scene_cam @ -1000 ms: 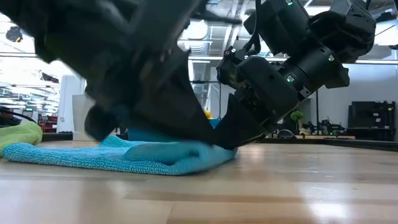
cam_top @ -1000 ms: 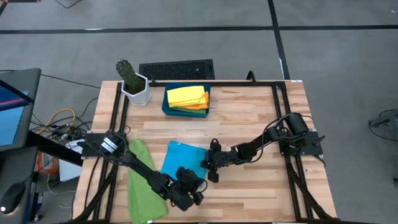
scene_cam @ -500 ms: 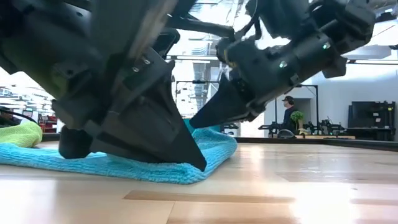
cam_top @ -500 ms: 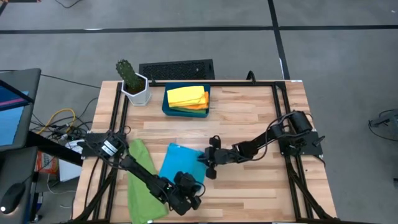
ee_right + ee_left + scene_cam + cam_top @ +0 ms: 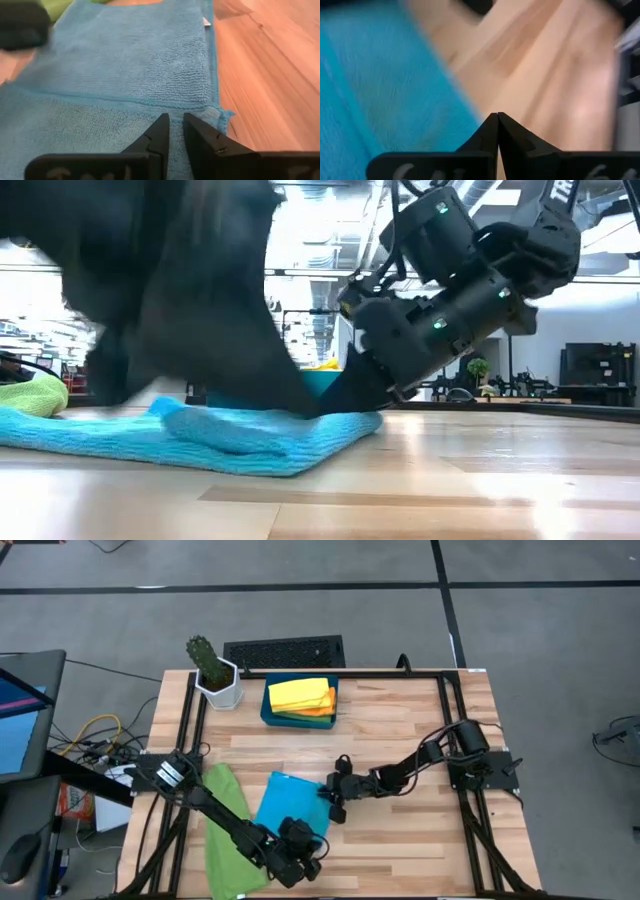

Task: Fold microfiber towels
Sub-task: Fold the blue towel

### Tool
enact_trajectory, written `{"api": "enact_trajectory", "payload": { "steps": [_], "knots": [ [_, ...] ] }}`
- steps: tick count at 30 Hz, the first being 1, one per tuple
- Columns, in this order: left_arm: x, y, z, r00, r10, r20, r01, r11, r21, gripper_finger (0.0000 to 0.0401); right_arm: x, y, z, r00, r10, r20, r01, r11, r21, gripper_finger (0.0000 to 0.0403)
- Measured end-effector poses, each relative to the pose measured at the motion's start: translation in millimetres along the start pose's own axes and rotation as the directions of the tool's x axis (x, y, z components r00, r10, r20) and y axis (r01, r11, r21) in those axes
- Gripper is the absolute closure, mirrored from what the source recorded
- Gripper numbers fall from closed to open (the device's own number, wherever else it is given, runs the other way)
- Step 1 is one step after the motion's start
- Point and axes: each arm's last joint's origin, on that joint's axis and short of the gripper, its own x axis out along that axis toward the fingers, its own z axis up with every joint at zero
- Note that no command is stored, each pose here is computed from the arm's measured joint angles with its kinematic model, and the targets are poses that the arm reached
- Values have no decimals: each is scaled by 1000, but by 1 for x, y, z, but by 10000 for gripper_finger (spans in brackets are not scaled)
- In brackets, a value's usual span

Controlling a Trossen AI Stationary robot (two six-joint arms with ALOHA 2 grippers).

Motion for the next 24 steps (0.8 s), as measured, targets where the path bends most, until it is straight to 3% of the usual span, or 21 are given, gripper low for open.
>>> {"api": "enact_trajectory", "payload": {
  "steps": [4,9,13,19,24],
  "knots": [
    [-31,-19,30,994,-16,106,12,999,32,401,-17,2,24,997,10,73,-7,999,-43,321],
    [-77,-18,45,978,84,193,-95,994,53,401,-35,6,47,988,33,150,-27,999,-37,321],
    [-98,-2,22,957,197,211,-192,980,-43,401,-40,31,44,974,116,194,-114,993,-22,321],
    [-105,17,-18,950,243,196,-203,957,-206,401,-26,81,5,937,262,230,-248,965,-91,321],
    [-97,28,-34,948,293,126,-254,933,-253,401,-4,96,-13,942,269,200,-253,962,-104,321]
  ]
}}
